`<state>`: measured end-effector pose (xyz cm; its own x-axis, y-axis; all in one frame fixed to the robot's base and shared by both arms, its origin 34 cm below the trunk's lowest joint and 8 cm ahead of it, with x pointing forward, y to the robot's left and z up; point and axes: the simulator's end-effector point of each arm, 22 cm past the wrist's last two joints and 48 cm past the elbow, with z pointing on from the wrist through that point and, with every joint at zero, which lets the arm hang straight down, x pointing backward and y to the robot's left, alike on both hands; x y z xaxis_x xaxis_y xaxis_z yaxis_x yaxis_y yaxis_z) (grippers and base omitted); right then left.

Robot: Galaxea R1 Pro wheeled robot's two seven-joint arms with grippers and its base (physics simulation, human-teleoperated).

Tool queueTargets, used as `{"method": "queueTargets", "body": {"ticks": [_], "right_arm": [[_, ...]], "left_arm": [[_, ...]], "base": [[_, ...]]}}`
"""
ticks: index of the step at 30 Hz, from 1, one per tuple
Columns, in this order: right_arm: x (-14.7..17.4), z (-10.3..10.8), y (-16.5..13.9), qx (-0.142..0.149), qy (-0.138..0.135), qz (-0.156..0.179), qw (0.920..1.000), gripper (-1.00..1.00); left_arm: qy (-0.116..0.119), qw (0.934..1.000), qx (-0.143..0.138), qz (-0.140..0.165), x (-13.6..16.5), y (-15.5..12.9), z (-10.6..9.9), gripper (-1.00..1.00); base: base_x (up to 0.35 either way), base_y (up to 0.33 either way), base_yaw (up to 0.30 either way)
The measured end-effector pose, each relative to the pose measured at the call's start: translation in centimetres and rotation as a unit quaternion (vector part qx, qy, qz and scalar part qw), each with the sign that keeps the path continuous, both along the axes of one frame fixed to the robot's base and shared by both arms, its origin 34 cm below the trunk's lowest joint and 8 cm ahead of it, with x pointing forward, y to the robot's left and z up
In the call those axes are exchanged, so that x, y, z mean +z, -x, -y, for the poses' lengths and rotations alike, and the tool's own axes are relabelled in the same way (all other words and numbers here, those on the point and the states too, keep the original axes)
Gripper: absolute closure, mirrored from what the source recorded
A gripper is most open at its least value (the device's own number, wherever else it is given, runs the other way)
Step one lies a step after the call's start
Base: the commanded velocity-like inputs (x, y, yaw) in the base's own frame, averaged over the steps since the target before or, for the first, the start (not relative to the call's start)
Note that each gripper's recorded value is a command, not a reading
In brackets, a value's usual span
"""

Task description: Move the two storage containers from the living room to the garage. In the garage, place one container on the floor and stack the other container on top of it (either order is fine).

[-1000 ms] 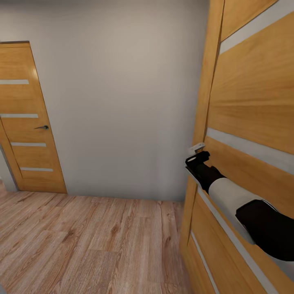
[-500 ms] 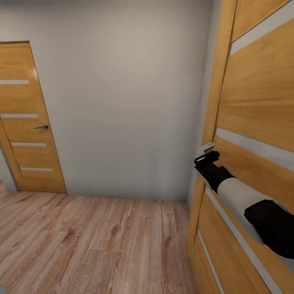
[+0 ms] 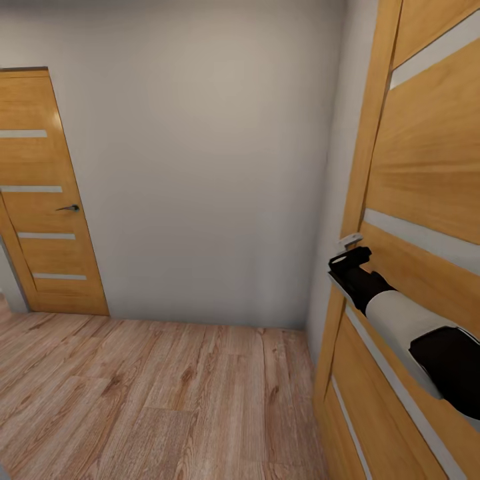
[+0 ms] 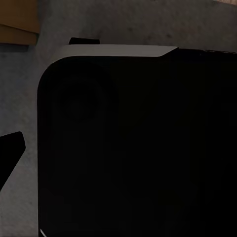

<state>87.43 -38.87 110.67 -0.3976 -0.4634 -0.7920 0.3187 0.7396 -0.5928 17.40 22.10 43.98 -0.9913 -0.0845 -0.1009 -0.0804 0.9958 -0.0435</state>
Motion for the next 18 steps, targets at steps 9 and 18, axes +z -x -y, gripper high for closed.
{"method": "queueTargets", "body": {"ticks": [9, 18], "right_arm": [[0.07, 0.58, 0.10, -0.003, 0.001, 0.001, 1.0000, -1.00], [0.09, 0.56, 0.10, -0.004, -0.001, 0.002, 1.0000, -1.00]], "left_arm": [[0.000, 1.0000, 0.000, 0.000, 0.00, 0.04, -0.02, -1.00], [0.000, 1.0000, 0.000, 0.000, 0.00, 0.03, -0.02, -1.00]], "base": [[0.000, 0.000, 0.000], [0.000, 0.000, 0.000]]}}
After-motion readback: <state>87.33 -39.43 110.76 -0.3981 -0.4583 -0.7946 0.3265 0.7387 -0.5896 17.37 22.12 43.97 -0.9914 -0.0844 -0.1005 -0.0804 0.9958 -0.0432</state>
